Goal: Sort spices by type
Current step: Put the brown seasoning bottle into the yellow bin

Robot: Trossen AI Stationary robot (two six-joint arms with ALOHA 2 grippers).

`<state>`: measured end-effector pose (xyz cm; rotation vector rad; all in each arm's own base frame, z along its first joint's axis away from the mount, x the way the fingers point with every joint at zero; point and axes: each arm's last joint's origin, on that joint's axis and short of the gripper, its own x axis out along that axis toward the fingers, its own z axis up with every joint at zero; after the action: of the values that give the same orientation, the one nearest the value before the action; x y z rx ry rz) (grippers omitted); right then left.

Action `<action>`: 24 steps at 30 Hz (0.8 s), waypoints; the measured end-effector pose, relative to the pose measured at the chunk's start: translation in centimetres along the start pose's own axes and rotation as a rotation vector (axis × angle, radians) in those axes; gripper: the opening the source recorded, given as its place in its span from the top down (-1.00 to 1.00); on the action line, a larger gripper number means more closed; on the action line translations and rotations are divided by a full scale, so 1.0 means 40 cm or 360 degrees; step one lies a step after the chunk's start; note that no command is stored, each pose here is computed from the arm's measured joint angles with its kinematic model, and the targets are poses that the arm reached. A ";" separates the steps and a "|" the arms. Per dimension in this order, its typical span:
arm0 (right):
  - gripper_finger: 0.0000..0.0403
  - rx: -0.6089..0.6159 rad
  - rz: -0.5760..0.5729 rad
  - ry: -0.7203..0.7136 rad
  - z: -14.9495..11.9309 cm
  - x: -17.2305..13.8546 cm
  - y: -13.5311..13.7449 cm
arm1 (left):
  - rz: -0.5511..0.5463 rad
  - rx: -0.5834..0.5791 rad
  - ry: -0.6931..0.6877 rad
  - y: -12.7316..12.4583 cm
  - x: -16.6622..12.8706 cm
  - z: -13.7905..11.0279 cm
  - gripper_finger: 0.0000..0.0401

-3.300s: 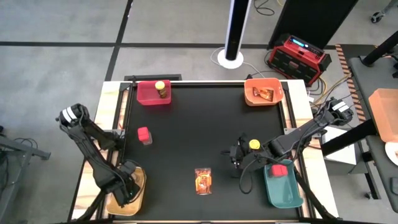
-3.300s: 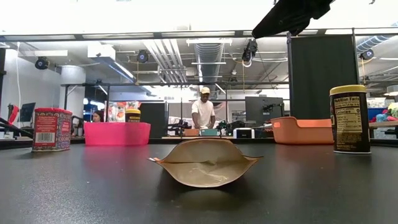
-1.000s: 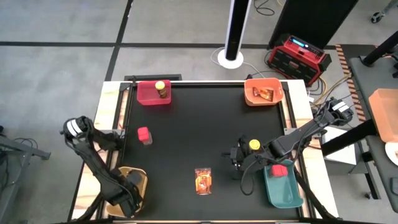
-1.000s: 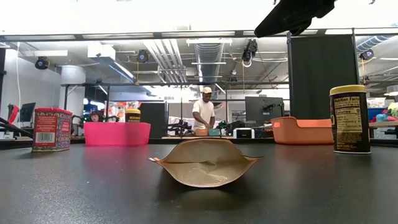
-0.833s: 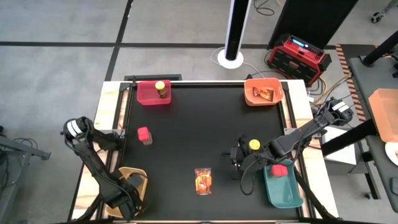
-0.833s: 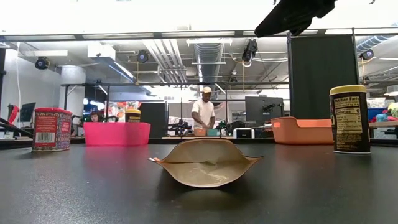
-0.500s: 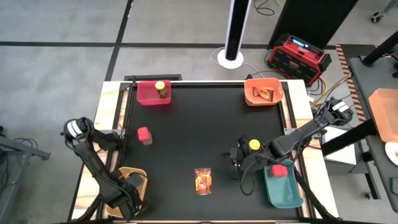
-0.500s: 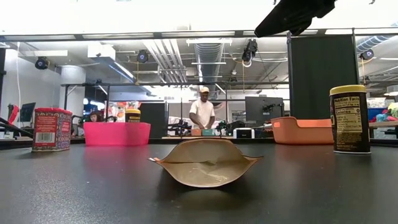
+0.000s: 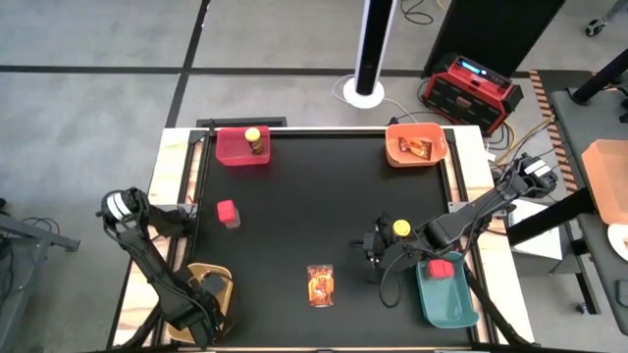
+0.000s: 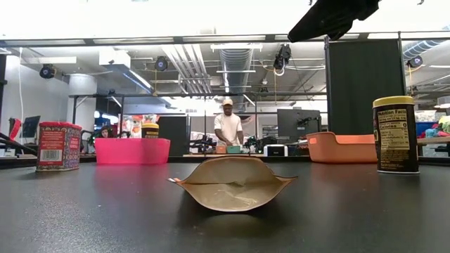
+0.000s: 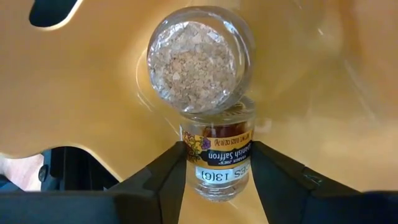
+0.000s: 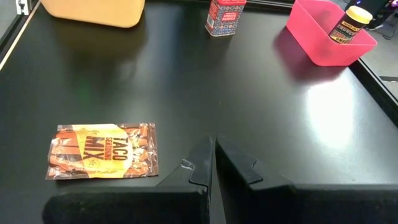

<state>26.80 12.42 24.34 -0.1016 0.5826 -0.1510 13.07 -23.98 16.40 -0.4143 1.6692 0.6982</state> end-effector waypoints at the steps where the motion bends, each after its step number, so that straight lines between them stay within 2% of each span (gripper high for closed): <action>1: 0.94 0.0000 0.0000 0.0000 0.000 0.000 0.000 | -0.0002 0.0002 0.0001 0.001 -0.001 0.000 0.25; 9: 0.94 0.0000 0.0000 0.0000 0.000 0.000 0.000 | 0.0116 0.0011 -0.0030 0.010 -0.042 -0.005 0.52; 14: 0.94 0.0000 0.0000 0.0000 0.000 0.000 0.000 | 0.0124 0.0030 -0.0023 0.008 -0.067 -0.009 0.62; 19: 0.94 0.0000 0.0000 0.0000 0.000 0.000 0.000 | 0.0126 -0.0037 -0.0022 0.009 -0.065 -0.008 0.60; 24: 0.94 0.0000 0.0000 0.0000 0.000 0.000 0.000 | 0.0117 -0.0155 -0.0023 0.009 -0.061 -0.008 0.38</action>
<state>26.80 12.42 24.34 -0.1016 0.5826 -0.1510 13.14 -24.19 18.88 -0.4175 1.6479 0.8378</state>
